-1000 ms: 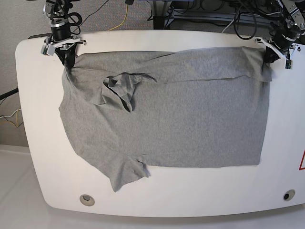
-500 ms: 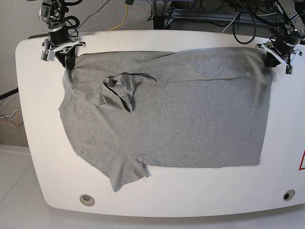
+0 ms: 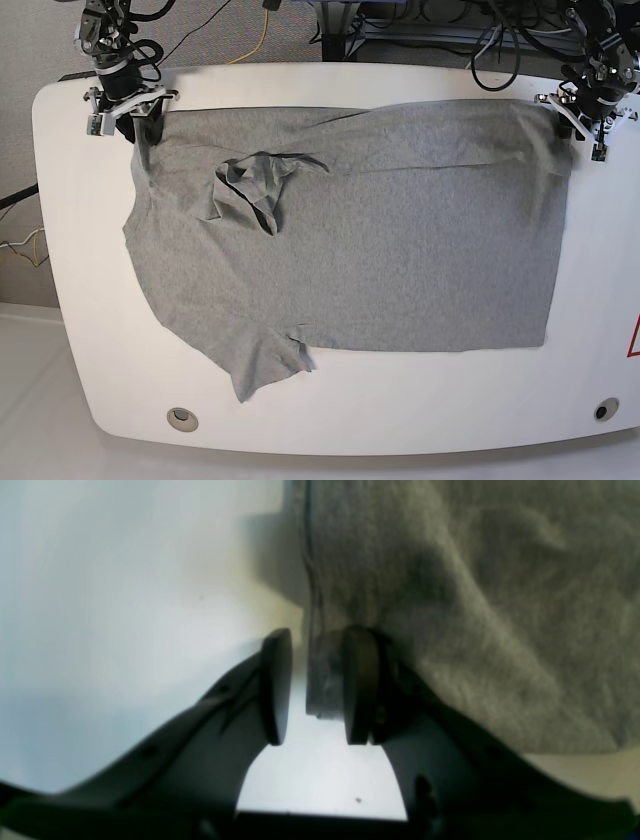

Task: Fold the T-shirt properly
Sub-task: 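Release the shoulder corners and lift both grippers off the shirt, then move both grippers along the shirt's side edges toward the hem, then lower both grippers onto the shirt's side edges near the hem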

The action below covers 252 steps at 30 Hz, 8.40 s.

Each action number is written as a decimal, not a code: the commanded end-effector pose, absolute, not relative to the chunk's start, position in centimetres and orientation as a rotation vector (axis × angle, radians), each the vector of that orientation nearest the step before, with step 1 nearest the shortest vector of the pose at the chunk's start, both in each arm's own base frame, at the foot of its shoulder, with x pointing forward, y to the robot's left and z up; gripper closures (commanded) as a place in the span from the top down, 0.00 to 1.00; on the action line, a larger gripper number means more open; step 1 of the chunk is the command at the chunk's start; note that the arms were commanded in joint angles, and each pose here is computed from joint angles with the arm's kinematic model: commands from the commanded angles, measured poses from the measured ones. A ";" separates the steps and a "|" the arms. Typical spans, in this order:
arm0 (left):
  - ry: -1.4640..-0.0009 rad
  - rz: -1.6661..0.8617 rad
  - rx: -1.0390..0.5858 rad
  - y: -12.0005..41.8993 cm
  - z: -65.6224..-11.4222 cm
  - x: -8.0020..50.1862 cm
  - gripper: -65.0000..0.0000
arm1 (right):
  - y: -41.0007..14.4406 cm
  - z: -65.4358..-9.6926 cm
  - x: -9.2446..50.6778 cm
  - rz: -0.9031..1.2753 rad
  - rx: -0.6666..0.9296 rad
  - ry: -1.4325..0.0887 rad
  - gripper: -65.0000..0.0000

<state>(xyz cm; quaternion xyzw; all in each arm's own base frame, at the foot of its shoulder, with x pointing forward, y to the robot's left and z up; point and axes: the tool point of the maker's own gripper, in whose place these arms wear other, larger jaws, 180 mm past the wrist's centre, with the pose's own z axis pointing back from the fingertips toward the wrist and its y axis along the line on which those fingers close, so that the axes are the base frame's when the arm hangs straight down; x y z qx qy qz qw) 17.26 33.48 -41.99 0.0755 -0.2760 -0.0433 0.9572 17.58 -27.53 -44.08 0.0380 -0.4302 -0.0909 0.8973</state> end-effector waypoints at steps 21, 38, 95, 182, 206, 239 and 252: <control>-0.506 -0.169 0.310 34.7 -37.7 18.1 0.27 | -30.7 -40.8 17.0 -0.138 -0.079 -0.751 0.36; -0.531 -0.167 0.314 34.7 -37.2 19.0 0.27 | -30.3 -36.5 20.2 -0.090 -0.103 -0.815 0.36; -0.791 -0.277 0.244 34.0 -31.6 37.0 0.85 | -28.4 -31.2 43.1 0.085 -0.018 -0.898 0.79; -1.045 0.106 -0.173 32.5 -36.8 47.3 0.86 | -30.8 -36.0 41.5 0.127 -0.072 -0.780 0.79; -1.057 0.132 -0.230 30.2 -37.9 47.7 0.86 | -33.0 -34.7 41.6 0.127 -0.118 -0.790 0.79; -1.086 0.148 -0.172 34.0 -35.5 48.0 0.85 | -32.4 -33.1 45.4 0.060 -0.073 -0.865 0.79; -1.064 0.191 -0.233 32.2 -38.1 47.1 0.86 | -32.5 -34.4 44.3 0.064 -0.075 -0.836 0.79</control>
